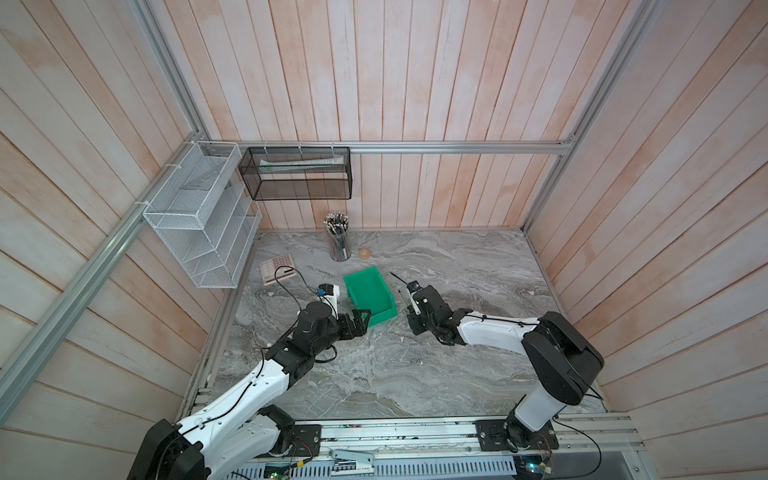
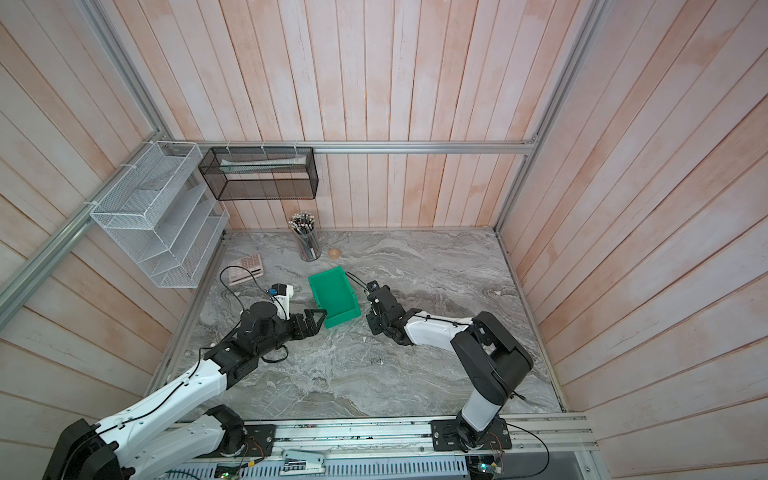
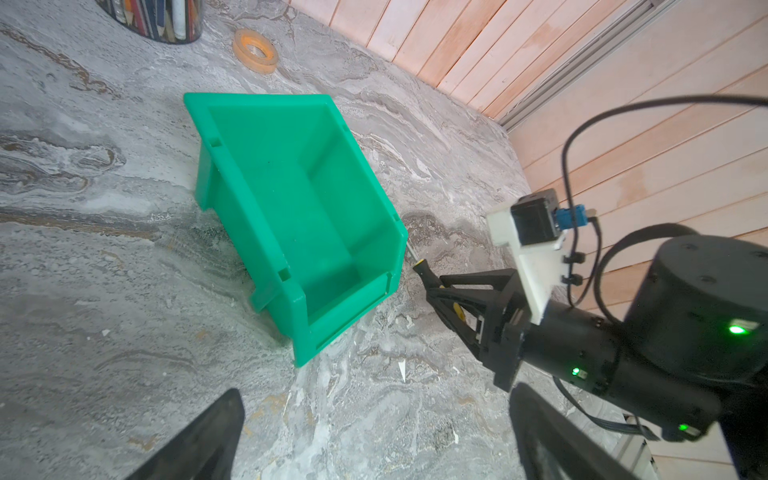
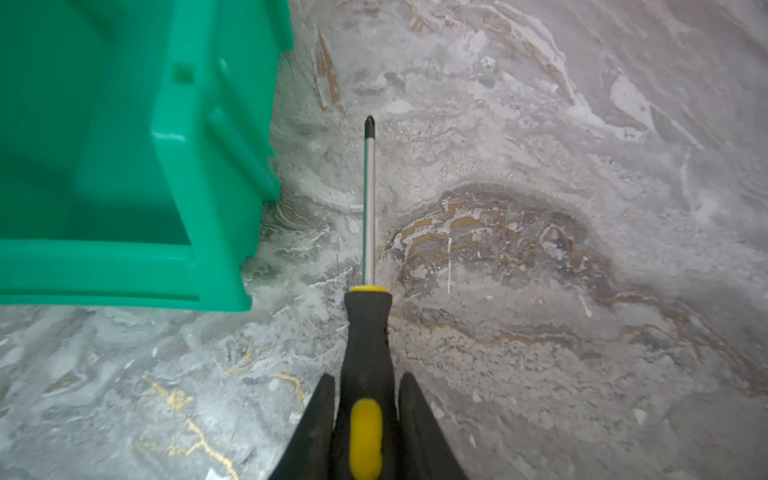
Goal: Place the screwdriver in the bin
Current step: 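Lift the screwdriver with the right gripper and carry it over the bin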
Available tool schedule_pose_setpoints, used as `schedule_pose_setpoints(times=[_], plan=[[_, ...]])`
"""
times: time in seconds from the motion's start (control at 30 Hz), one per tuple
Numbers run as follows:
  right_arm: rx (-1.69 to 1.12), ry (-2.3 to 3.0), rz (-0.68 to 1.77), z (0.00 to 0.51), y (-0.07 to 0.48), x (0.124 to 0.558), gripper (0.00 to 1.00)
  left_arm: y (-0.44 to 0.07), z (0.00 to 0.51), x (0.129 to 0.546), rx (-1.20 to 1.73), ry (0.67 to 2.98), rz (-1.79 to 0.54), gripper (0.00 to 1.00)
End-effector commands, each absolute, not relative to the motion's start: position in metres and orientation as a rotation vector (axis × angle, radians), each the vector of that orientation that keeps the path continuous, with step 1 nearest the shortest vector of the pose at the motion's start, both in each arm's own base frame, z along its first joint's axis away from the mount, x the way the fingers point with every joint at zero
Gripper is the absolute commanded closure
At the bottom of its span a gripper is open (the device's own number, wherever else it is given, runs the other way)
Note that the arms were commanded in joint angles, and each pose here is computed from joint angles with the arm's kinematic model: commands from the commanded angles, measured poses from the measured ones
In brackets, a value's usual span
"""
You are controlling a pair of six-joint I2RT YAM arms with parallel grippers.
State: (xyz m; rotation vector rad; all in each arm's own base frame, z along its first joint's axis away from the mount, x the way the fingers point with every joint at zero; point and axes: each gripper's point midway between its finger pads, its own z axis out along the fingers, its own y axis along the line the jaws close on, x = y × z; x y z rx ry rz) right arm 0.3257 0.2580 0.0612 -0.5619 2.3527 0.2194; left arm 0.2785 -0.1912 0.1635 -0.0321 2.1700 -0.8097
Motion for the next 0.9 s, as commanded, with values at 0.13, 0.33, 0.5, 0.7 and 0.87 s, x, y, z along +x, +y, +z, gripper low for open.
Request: schedule_pose_setpoints(times=[0.13, 0.33, 0.5, 0.7, 0.87], plan=[[-0.338, 2.247, 0.508, 0.154, 0.287, 0.336, 0.82, -0.189, 0.184, 0.285, -0.026, 2.117, -0.786, 0.00], [-0.173, 2.154, 0.852, 0.203, 0.327, 0.330, 0.82, -0.190, 0.214, 0.289, 0.005, 2.094, -0.770, 0.00], [-0.033, 2.103, 1.083, 0.215, 0.357, 0.323, 0.82, -0.187, 0.233, 0.289, 0.014, 2.076, -0.832, 0.00], [0.116, 2.113, 1.223, 0.205, 0.381, 0.323, 0.82, -0.171, 0.229, 0.288, -0.031, 2.079, -0.875, 0.00], [0.267, 2.180, 1.250, 0.182, 0.395, 0.320, 0.82, -0.168, 0.225, 0.283, -0.048, 2.066, -0.898, 0.00]])
